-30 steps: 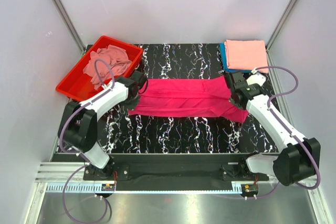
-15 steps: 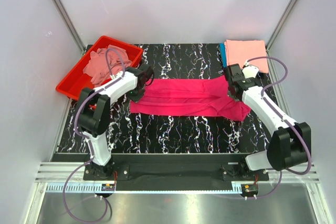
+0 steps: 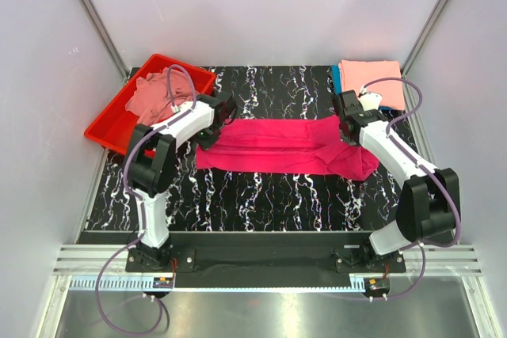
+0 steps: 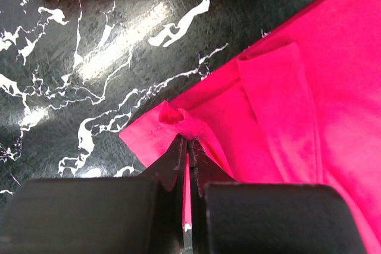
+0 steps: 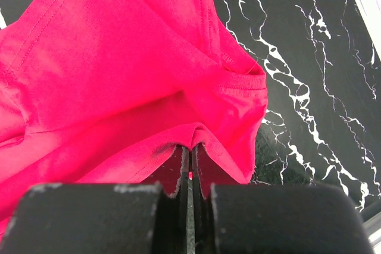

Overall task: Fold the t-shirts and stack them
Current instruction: Fold the tshirt

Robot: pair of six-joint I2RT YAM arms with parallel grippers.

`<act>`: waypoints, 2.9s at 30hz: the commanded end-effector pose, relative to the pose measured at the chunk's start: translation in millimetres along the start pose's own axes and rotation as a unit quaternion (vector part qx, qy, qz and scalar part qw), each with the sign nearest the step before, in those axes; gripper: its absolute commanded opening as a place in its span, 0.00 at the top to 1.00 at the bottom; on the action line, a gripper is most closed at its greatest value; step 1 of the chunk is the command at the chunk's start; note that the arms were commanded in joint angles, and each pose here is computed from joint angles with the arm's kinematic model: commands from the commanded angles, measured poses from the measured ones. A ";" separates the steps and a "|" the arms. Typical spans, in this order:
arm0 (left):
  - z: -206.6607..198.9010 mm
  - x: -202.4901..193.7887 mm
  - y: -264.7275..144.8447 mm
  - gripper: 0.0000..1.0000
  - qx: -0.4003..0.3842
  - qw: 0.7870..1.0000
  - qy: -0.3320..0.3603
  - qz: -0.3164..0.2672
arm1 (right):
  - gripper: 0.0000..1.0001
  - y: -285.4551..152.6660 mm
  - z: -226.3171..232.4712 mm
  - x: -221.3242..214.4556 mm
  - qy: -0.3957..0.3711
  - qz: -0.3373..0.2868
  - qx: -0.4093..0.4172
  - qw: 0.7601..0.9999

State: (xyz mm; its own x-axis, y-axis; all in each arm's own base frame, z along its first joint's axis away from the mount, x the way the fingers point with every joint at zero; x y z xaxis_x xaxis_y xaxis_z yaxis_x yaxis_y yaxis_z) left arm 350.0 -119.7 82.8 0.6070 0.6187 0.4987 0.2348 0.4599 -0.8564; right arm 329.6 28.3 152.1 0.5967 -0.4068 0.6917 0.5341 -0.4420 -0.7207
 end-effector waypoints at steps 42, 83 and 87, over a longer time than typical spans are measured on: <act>18.1 29.8 -38.5 0.33 -0.044 0.997 0.029 -0.058 | 0.58 53.4 50.4 32.0 -0.091 0.016 -0.002 0.996; 59.7 -34.8 8.4 0.31 -0.241 0.958 0.146 -0.048 | 0.44 57.2 -94.6 -21.9 0.343 0.148 0.051 0.926; 54.2 -35.4 10.3 0.32 -0.247 0.957 0.144 -0.037 | 0.46 70.3 -92.3 -12.8 0.340 0.160 0.061 0.925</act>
State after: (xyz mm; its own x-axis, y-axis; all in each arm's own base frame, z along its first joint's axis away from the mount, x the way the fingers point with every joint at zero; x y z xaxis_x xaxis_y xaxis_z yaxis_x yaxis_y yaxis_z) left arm 277.2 -98.8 61.5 0.7648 0.3535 0.5386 0.5378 0.1100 -0.8359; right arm 283.0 -60.9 91.6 0.2617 -0.9259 0.2726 0.4400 -0.1369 -0.8875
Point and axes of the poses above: each gripper's point midway between its finger pads, its own y axis out along the fingers, its own z axis along the line the jaws close on, x = y × z, the point moved 3 cm from there along -y, back along the fingers, and after that the axes turned 7 degrees about y, right-handed, at the moved point
